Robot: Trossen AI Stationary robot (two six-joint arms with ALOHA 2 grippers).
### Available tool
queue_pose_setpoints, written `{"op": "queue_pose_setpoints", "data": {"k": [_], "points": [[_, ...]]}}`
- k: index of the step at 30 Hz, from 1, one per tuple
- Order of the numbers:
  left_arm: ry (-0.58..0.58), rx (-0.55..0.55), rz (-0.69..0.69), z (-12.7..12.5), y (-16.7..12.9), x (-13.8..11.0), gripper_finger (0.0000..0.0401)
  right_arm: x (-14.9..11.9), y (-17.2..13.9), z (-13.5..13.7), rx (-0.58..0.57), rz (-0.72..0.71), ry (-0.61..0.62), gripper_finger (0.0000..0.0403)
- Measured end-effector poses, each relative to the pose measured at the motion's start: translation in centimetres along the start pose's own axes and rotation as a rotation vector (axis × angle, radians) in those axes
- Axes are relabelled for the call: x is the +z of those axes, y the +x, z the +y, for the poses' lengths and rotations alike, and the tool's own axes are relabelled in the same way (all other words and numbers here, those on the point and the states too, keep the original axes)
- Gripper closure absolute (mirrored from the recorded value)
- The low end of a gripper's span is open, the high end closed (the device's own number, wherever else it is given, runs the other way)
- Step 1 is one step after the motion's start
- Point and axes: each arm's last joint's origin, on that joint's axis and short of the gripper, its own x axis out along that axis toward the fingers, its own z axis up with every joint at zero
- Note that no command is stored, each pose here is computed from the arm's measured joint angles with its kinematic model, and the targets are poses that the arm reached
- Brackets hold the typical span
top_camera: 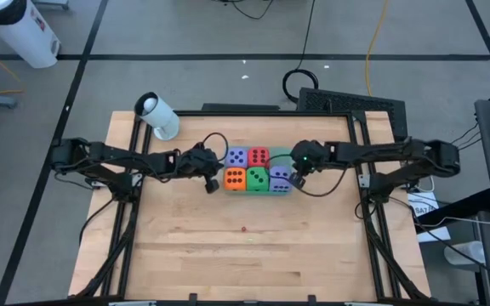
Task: Pick & Place Dice
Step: Put the small yellow die into the green bin
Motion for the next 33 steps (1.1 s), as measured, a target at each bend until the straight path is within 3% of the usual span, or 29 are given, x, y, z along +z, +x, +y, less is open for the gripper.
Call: {"op": "queue_pose_setpoints", "data": {"k": [6,9,13,18,24,33], "points": [[0.063,-0.017,0.001,-0.3,-0.7,-0.1,0.0377,-0.7,-3.1,1.7,0.058,-0.084,-0.146,0.0403],[0.079,-0.074,-0.101,-0.3,-2.0,0.1,0.0384,-1.6,-5.3,2.6,0.098,-0.241,-0.202,0.0403],[0.080,-0.169,-0.278,0.3,-4.8,-0.1,0.0396,-4.1,-7.0,3.0,0.232,-0.464,-0.264,0.0403],[0.046,-0.157,-0.395,1.6,-7.7,-1.1,0.0397,-7.4,-6.8,1.9,0.345,-0.679,-0.221,0.0403],[0.047,-0.177,-0.431,2.6,-8.8,-3.1,0.0398,-10.1,-4.9,0.2,0.344,-0.782,-0.163,0.0403],[0.049,-0.174,-0.499,4.4,-8.8,-6.4,0.0398,-10.7,-4.4,-1.1,0.283,-0.770,-0.137,0.0403]]}}
